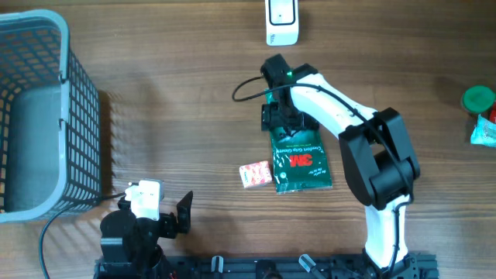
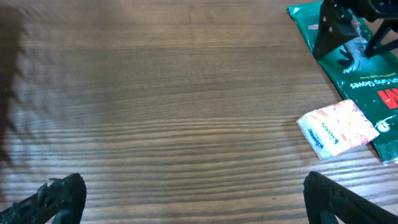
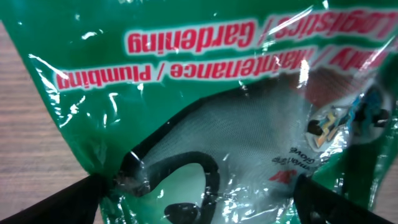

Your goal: Scan the item barcode

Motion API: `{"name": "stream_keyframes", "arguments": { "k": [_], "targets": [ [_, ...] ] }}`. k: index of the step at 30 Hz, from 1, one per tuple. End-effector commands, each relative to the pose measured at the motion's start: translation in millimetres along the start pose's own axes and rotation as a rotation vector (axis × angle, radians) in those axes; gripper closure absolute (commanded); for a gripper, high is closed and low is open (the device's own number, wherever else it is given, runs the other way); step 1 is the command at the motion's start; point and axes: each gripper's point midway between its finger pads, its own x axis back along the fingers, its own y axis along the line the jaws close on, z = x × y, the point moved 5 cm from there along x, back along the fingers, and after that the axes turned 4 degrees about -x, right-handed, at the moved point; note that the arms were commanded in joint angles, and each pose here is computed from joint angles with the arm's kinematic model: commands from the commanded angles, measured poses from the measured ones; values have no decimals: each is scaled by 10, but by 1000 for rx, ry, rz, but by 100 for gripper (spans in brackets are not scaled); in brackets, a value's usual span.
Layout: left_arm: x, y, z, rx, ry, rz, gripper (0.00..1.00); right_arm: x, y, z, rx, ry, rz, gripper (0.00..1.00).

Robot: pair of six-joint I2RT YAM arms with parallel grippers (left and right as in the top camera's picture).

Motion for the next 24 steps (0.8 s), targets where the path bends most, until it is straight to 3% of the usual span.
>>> {"name": "stream_keyframes", "arguments": {
  "k": [1,10,17,24],
  "targets": [
    [3,-8,-3,8,-7,7,0,-567,-189,459,-26,190,81,0],
    [3,-8,-3,8,-7,7,0,-519,-209,431,6,171,93,0],
    [3,-8,-3,8,-7,7,0,-2,-40,197,30,-5,77,0],
    [3,-8,-3,8,-7,7,0,63,141,299,93,-47,88,0]
  ]
}}
